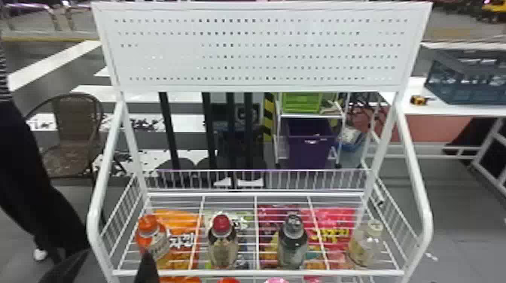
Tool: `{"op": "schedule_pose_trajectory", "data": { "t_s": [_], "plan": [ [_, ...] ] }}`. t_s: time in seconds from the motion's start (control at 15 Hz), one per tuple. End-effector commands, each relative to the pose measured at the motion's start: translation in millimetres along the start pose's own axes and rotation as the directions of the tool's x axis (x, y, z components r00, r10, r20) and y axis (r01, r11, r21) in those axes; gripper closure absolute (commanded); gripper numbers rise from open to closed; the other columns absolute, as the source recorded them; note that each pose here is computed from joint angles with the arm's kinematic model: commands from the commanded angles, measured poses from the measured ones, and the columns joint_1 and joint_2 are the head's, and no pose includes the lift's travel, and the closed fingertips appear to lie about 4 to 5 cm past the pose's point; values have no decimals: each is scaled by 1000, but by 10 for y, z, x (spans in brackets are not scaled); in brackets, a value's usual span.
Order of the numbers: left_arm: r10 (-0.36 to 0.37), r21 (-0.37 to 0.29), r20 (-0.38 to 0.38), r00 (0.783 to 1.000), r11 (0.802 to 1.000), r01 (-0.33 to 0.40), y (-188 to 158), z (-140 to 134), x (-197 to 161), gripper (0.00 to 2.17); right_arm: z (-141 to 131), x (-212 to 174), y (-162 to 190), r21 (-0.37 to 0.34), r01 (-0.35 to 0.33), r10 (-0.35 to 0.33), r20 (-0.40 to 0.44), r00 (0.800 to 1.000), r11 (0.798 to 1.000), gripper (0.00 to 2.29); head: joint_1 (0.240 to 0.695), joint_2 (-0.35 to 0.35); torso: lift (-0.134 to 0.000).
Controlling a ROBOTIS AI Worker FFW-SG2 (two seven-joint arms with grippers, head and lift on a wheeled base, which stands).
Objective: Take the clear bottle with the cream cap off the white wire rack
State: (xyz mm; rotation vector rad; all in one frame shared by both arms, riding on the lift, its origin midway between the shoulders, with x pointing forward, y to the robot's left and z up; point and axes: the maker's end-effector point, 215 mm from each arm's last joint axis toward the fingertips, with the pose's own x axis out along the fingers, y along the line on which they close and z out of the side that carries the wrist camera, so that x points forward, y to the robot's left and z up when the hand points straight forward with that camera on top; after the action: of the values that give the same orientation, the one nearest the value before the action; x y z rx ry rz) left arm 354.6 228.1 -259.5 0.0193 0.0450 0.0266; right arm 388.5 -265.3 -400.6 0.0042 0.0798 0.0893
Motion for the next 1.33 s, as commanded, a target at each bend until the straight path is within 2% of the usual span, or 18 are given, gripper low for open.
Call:
{"op": "schedule_pose_trajectory", "data": {
  "t_s": [0.0, 0.27, 0.6, 0.8, 1.27],
  "plan": [
    [-1, 2, -5, 1000, 1000, 1, -6, -15, -6, 140, -173, 214, -50, 11, 11, -11, -13, 1000, 1000, 130, 499, 0, 0],
    [1, 7, -20, 1000, 1000, 0, -4, -51, 1, 137, -310, 593, 36, 31, 0, 0, -17, 1000, 1000, 130, 499, 0, 0],
    [-1, 15, -35, 999, 1000, 2, -7, -98, 21, 137, -356, 869, 275, 8, -34, 34, -21, 999, 999, 130, 499, 0, 0],
    [-3, 15, -37, 999, 1000, 4, -7, -104, 30, 137, -297, 944, 218, -4, 48, -48, -2, 999, 999, 130, 499, 0, 0],
    [-5, 23, -45, 999, 1000, 6, 4, -119, 50, 137, -215, 1345, 278, -38, 36, -35, 6, 999, 999, 130, 499, 0, 0]
  ]
}}
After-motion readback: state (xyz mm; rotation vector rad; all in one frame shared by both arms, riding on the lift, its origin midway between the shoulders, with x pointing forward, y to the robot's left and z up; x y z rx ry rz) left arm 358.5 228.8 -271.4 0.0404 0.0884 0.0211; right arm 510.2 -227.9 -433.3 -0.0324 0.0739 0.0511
